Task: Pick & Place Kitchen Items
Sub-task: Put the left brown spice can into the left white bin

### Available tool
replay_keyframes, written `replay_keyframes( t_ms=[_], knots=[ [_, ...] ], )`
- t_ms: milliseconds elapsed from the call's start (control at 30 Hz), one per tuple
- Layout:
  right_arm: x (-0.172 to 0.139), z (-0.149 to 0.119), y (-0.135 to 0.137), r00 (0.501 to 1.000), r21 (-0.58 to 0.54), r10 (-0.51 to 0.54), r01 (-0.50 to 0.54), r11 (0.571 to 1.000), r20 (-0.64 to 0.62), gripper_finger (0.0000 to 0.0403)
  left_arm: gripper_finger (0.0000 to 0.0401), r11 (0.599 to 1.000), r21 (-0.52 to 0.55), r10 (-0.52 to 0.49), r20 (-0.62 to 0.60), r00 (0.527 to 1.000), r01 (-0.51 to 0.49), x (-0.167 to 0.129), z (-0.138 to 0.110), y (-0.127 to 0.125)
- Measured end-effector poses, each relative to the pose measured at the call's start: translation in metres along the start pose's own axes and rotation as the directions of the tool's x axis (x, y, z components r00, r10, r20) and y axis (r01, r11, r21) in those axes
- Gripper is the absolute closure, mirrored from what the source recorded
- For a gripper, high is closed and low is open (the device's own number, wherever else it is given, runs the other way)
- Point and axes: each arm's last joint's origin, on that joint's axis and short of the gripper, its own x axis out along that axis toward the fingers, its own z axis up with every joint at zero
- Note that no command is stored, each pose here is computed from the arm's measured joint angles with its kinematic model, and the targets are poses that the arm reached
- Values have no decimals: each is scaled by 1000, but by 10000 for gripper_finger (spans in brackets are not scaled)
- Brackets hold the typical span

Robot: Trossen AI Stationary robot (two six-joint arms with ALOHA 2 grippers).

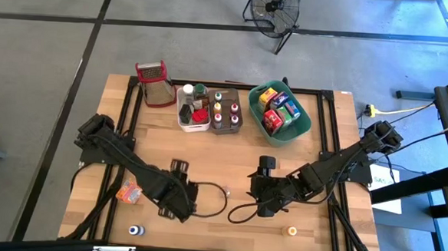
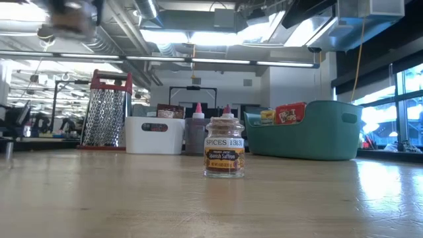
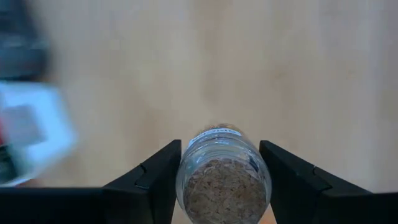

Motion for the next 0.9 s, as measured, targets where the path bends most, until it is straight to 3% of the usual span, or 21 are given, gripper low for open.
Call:
replay_keyframes(
  t_ms=[133,300,567,733,900],
  knots=[
    [0,0,0,1000,0,0,0,1000,0,149,210,994,25,110,-68,992,-108,-18,1,30],
    [0,0,0,1000,0,0,0,1000,0,149,210,998,12,62,-76,995,-61,-16,13,75],
    [-1,-1,2,1000,-2,25,-25,1000,-9,149,211,989,-79,109,-157,982,-123,2,3,160],
    [-3,-3,7,999,-14,35,-35,999,-8,149,210,981,-188,37,-49,998,-45,13,-17,202],
    [-6,-5,11,999,-28,44,-45,999,-8,149,210,961,-278,22,71,997,-2,28,-42,222]
  ],
)
